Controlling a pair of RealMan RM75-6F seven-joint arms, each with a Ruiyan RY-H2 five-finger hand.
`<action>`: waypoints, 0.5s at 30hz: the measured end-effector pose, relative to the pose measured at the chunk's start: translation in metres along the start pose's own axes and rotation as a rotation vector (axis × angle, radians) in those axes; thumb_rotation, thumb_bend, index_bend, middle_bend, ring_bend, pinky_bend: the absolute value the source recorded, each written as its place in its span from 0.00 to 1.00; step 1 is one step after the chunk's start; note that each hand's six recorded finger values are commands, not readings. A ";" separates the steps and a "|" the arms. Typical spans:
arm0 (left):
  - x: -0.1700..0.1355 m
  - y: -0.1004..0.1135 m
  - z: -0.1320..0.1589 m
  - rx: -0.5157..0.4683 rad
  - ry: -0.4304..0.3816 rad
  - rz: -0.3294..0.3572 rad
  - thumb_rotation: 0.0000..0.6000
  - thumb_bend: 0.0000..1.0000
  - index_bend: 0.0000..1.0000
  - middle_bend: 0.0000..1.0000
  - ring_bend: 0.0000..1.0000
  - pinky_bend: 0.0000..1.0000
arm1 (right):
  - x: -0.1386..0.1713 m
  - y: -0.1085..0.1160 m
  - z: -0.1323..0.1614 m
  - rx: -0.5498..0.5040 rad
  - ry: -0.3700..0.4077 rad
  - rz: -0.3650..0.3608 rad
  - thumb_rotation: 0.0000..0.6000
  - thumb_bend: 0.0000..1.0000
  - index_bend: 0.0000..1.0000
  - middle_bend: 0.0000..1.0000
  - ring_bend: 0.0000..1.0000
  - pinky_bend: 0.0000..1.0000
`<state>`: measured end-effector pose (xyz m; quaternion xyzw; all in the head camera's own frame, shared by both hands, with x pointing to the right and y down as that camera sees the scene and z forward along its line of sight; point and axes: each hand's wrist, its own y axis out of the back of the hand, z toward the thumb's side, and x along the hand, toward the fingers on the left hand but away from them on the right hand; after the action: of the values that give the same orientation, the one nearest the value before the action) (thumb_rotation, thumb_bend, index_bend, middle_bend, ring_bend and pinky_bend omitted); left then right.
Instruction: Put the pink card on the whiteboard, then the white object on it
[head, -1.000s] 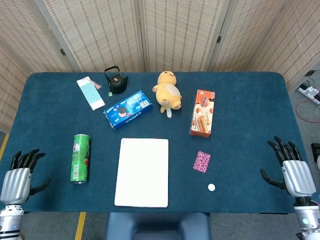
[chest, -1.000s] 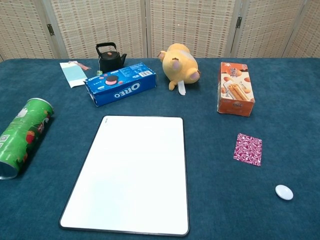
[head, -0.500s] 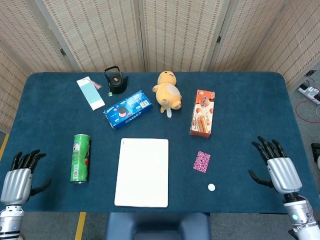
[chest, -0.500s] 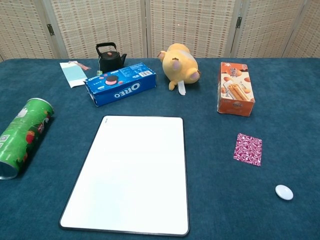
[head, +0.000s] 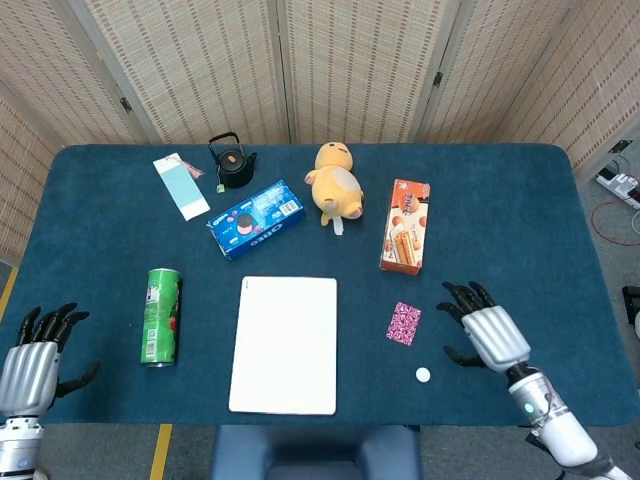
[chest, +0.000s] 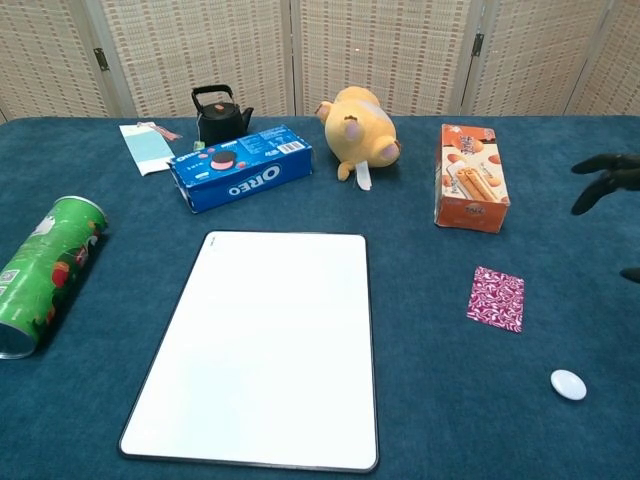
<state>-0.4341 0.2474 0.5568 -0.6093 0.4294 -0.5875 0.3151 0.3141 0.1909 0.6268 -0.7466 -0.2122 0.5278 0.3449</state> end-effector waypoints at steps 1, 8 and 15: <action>-0.001 0.000 0.000 -0.001 0.001 0.001 1.00 0.30 0.25 0.17 0.18 0.00 | -0.005 -0.002 0.005 0.004 0.013 0.013 0.78 0.36 0.27 0.05 0.07 0.00; -0.005 0.000 -0.004 0.001 0.012 -0.004 1.00 0.30 0.26 0.17 0.18 0.00 | -0.034 -0.022 0.030 0.017 0.067 0.103 0.61 0.36 0.29 0.01 0.03 0.00; -0.005 -0.002 -0.006 0.001 0.016 -0.009 1.00 0.30 0.26 0.17 0.18 0.00 | -0.055 -0.033 0.050 0.011 0.102 0.168 0.47 0.36 0.30 0.00 0.00 0.00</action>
<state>-0.4394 0.2533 0.5570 -0.6061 0.4290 -0.5941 0.3093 0.2497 0.1896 0.6763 -0.7858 -0.1282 0.5172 0.3138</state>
